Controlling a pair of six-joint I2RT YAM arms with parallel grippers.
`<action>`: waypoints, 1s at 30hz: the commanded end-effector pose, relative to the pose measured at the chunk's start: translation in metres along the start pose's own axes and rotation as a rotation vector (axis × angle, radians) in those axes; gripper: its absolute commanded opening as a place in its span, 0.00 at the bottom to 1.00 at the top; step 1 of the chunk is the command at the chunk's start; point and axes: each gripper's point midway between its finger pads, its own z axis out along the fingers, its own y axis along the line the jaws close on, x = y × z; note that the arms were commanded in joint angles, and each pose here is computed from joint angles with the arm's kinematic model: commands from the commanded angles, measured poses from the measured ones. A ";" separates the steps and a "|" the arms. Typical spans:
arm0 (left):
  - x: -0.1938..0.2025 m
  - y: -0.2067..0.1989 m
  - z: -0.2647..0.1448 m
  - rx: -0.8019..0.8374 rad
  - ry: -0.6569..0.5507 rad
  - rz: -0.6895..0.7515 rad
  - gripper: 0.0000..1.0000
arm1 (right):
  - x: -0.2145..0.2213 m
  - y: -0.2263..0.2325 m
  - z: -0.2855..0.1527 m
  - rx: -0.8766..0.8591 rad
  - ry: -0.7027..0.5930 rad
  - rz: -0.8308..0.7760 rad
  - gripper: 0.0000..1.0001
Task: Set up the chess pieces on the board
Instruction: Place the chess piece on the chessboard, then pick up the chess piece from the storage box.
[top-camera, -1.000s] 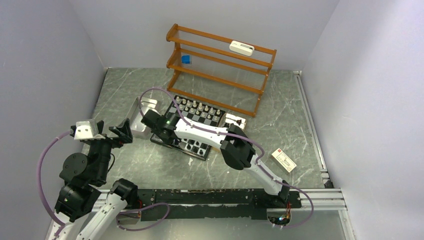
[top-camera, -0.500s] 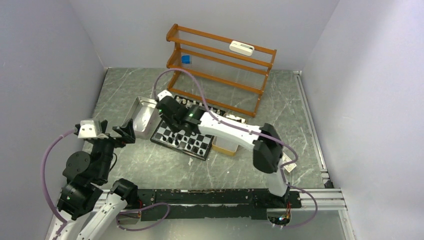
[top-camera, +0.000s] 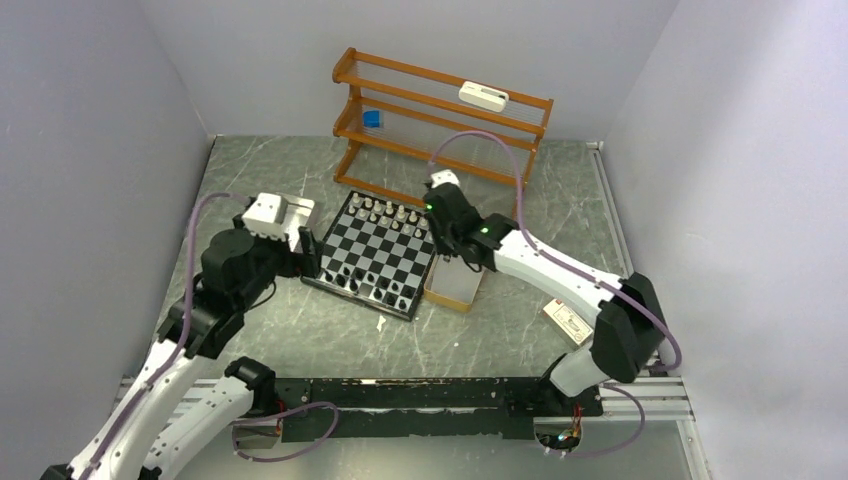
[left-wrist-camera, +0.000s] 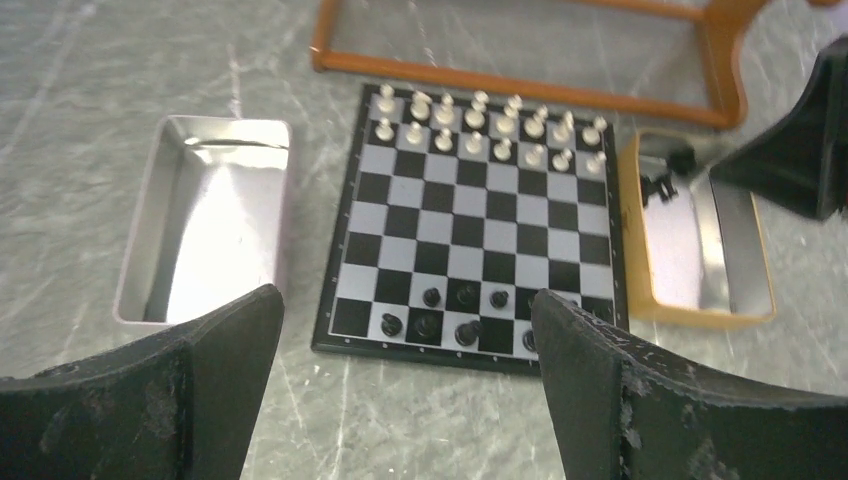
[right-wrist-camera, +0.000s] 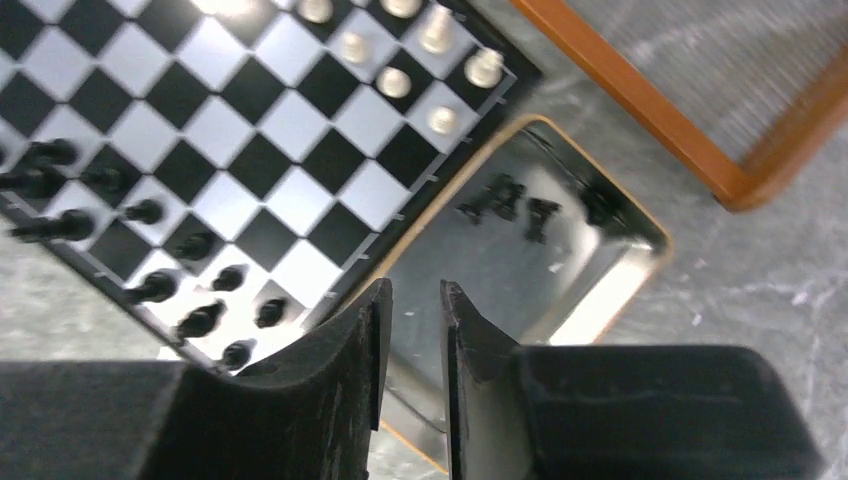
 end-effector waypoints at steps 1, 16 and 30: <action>0.005 -0.026 0.005 0.147 0.064 0.061 0.98 | 0.004 -0.032 0.005 0.037 -0.063 0.083 0.27; 0.012 -0.011 0.004 0.083 0.031 0.079 0.98 | 0.071 -0.090 0.074 0.193 0.066 0.081 0.26; 0.011 -0.007 0.003 0.058 0.024 0.079 0.98 | 0.090 -0.094 0.096 0.157 0.118 0.091 0.27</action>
